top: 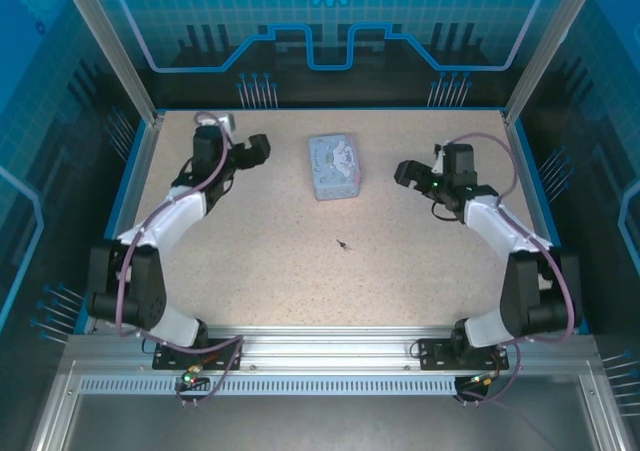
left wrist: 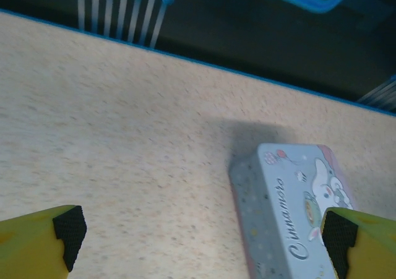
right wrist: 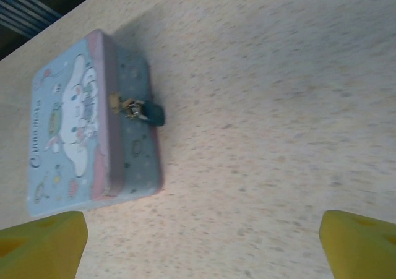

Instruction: Unlock a padlock with a key

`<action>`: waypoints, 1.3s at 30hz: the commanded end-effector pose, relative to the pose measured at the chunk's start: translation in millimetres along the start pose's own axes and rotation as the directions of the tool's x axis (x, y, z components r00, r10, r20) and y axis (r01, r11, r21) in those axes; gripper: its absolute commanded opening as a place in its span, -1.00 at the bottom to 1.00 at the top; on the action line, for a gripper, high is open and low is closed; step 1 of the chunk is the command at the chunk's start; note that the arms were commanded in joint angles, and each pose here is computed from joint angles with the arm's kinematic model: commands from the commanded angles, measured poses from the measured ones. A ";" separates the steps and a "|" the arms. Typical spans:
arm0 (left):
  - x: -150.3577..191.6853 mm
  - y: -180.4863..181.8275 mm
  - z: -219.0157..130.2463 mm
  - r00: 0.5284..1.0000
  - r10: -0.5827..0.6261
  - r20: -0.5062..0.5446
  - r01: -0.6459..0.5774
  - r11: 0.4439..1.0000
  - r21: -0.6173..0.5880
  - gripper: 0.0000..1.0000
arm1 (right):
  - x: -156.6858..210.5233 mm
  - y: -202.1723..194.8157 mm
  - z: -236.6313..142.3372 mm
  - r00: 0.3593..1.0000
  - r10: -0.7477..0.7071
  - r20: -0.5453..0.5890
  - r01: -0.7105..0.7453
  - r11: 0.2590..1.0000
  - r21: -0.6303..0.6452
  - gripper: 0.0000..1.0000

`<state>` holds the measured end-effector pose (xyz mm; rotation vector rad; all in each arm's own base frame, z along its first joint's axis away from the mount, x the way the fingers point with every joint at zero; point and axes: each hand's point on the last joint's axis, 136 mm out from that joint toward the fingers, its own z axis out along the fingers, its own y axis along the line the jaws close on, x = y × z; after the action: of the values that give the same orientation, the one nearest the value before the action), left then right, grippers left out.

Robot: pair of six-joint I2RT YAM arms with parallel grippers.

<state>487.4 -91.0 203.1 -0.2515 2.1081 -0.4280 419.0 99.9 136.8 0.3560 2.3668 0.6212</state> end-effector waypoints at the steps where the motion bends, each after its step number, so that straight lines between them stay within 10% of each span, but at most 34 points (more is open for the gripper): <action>1: 33.6 -12.7 24.3 0.975 -0.058 -0.213 0.057 0.998 -0.012 0.98 | 10.2 29.2 20.7 0.992 0.073 -0.105 -0.081 0.994 -0.075 0.92; 13: 19.4 -23.4 61.2 0.960 -0.134 -0.245 0.123 0.991 -0.059 0.98 | 48.1 118.0 102.2 0.960 0.043 -0.277 -0.087 0.985 -0.147 0.85; 22: 23.0 -23.5 87.0 0.955 -0.146 -0.260 0.136 0.989 -0.057 0.98 | 116.4 190.2 48.8 0.933 -0.204 -0.298 0.090 0.930 -0.357 0.79; 39: 36.8 -95.0 174.5 0.921 -0.195 -0.337 0.223 0.974 0.047 0.98 | 88.3 27.0 -70.6 0.994 -0.070 -0.079 0.073 0.997 0.028 0.99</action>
<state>626.9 -196.8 144.6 -0.3753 2.3139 -0.6606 320.4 169.0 172.7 0.1667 2.4005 0.6883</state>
